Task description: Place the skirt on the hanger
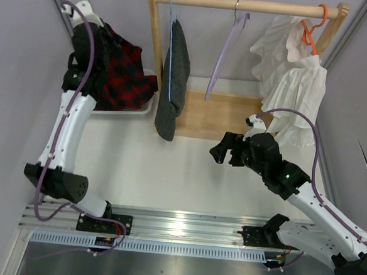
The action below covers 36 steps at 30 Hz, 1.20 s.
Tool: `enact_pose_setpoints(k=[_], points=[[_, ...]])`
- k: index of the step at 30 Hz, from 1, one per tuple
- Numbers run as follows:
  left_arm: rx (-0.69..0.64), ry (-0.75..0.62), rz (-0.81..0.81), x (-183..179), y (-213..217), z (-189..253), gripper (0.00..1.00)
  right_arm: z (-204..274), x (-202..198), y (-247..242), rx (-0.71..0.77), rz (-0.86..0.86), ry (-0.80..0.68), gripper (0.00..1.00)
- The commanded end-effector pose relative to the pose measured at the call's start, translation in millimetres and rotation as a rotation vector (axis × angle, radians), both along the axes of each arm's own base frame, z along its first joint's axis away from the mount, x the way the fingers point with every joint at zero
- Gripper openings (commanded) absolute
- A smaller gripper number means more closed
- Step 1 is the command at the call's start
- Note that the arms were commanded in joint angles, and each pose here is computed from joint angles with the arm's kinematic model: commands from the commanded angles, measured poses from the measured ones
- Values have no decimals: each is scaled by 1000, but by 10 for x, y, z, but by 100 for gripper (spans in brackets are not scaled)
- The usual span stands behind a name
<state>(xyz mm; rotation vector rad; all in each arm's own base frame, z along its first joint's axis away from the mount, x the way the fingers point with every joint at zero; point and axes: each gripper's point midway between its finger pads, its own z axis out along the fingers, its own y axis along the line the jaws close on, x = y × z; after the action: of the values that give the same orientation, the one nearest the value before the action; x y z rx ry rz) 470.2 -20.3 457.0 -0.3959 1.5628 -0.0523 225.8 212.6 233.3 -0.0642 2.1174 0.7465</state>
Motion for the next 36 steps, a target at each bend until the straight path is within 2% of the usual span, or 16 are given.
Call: enact_pose_setpoints(k=[1,4,8,15,21,30,35,36], points=[[33,-408,-60,-592,-41,1359,0,88,44,59,18,22,-30,99],[56,-506,-100,-919,-103,1831,0,56,53,69,9,23,-23,99],[91,-564,-125,-1312,-141,2116,0,28,75,62,-2,15,-22,99],[126,-619,-178,-1945,-129,2281,0,-27,89,66,-21,17,-13,99],[141,-660,-384,-2400,-399,2369,0,-70,98,60,-39,18,-4,99],[168,-776,-798,-3286,-933,2489,0,-68,93,43,-49,15,-2,100],[115,-779,-975,-3555,-1135,2459,0,-2,112,-1,-54,-6,-12,99],[100,-759,-1016,-3495,-1205,2368,0,34,119,-9,-51,-12,-17,99]])
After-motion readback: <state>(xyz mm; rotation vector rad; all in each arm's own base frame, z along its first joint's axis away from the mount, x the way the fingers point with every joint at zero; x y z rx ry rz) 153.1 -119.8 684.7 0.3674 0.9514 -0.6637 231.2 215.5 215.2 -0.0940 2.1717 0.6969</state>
